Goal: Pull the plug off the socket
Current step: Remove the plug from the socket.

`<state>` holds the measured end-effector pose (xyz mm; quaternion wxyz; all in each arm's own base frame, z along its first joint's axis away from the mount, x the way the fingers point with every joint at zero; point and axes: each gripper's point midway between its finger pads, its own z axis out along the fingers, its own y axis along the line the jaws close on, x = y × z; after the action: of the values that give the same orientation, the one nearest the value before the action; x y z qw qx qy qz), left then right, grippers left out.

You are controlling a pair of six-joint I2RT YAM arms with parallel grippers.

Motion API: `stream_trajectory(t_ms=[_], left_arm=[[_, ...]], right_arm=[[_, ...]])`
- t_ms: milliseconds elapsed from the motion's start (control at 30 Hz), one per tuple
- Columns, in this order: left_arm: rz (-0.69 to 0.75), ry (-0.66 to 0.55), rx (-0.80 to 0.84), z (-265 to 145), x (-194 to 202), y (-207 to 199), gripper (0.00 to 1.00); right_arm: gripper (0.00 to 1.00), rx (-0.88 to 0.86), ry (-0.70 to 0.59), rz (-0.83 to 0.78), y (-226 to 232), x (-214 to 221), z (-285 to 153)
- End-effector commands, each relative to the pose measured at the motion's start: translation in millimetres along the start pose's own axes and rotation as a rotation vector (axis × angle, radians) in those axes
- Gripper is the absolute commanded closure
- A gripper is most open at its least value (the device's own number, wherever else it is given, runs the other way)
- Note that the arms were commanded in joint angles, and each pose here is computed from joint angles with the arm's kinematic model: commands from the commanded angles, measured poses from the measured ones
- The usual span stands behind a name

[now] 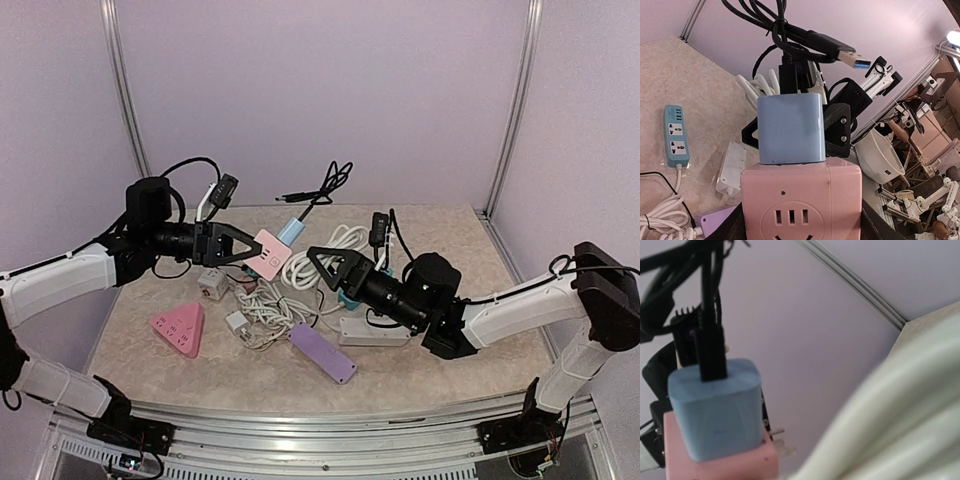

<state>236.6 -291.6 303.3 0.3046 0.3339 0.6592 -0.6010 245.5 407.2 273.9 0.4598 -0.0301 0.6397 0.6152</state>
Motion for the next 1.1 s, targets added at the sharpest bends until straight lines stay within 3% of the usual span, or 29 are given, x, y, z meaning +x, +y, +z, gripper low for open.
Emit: stream_trajectory(t_ms=[0, 200, 400, 633, 900, 1067], left_arm=[[0.148, -0.022, 0.081, 2.0, -19.1, -28.1, 0.94], [0.140, -0.008, 0.094, 5.2, -16.3, -28.6, 0.94], [0.146, 0.004, 0.092, 7.7, -14.5, -28.6, 0.95], [0.150, -0.004, 0.070, 6.2, -16.3, -25.9, 0.95], [0.122, -0.029, 0.055, -1.5, -22.9, -18.3, 0.96], [0.090, -0.036, 0.063, -6.1, -26.6, -13.9, 0.97]], right_arm=[[0.16, -0.032, -0.024, -0.015, 9.4, -9.3, 4.2], [0.19, -0.045, -0.023, -0.008, 12.5, -9.8, 6.0], [0.29, -0.050, -0.022, 0.008, 11.9, -8.1, 7.2], [0.68, -0.035, -0.013, 0.019, 5.3, -3.1, 7.4], [0.99, -0.017, -0.013, 0.000, 2.5, -4.1, 6.2], [1.00, -0.006, -0.012, -0.025, 1.5, -5.0, 5.2]])
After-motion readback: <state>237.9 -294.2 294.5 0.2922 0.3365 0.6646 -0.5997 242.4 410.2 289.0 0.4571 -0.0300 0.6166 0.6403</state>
